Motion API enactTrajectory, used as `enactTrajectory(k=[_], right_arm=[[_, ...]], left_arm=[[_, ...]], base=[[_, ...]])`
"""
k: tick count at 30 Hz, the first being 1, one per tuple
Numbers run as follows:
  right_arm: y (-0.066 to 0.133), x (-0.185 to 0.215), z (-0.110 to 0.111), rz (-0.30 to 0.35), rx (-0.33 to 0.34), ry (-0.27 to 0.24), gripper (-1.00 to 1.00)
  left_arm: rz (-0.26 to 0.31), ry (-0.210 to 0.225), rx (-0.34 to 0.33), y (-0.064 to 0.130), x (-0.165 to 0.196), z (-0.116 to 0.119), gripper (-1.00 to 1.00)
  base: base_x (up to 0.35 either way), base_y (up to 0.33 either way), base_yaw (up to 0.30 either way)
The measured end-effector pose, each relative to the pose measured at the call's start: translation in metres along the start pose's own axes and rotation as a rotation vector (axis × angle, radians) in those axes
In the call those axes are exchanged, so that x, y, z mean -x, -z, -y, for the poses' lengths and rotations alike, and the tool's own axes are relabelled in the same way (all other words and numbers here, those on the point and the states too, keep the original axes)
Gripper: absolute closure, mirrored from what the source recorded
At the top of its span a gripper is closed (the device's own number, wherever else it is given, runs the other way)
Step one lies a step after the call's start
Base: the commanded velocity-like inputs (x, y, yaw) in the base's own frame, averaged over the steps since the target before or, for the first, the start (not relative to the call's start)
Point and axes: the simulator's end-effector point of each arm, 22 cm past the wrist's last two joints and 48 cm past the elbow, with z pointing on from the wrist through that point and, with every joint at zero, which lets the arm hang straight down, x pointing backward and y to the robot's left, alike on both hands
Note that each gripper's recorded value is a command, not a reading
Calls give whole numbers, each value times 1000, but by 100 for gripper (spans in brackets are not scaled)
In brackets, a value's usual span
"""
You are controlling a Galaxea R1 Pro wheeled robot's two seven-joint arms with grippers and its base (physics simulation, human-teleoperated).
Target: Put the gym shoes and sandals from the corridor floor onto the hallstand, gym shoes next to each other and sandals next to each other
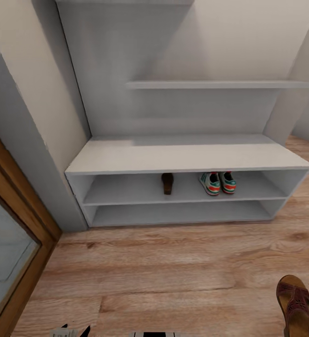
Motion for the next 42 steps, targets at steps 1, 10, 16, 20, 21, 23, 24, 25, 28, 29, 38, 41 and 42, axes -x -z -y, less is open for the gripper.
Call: enactTrajectory(k=[1, 10, 16, 20, 21, 23, 24, 25, 28, 29, 38, 41, 42], right_arm=[[0, 0, 0, 0, 0, 0, 100], [0, 1, 0, 1, -1, 1, 100], [0, 3, 0, 10, 3, 5, 100], [0, 9, -1, 41, 5, 15, 100], [0, 10, -1, 43, 5, 16, 100], [0, 7, -2, 39, 5, 15, 100], [0, 6, -2, 37, 7, 15, 100], [0, 5, -3, 34, 9, 15, 100], [-4, -24, -86, -33, 180, 129, 100], [-3, -26, -109, -35, 226, 168, 100], [3, 7, -281, -43, 410, 346, 100], [12, 33, -346, -91, 442, 347, 100], [15, 39, -358, -96, 451, 348, 100]], left_arm=[[0, 0, 0, 0, 0, 0, -100], [2, -1, 1, 0, 1, 0, -100], [2, -2, 1, 0, 1, 0, -100], [2, -2, 1, 0, 1, 0, -100], [3, -2, 1, 0, 1, 0, -100], [9, -3, -5, -1, 4, 1, -100], [10, -4, -7, -2, 5, 2, -100], [12, -6, -9, -2, 6, 2, -100], [20, -14, -121, -4, 12, 27, -100], [22, -14, -165, -2, 12, 36, -100], [16, -32, -347, 15, 12, 62, -100], [18, -34, -351, 17, 13, 59, -100], [18, -33, -352, 17, 13, 59, -100]], base=[[-70, 304, 228], [-119, 208, 129], [-30, 25, 5], [-3, 3, 1], [0, 0, 0], [0, 0, 0], [0, 0, 0], [0, 0, 0], [0, 0, 0], [0, 0, 0], [0, 0, 0], [0, 0, 0], [0, 0, 0]])
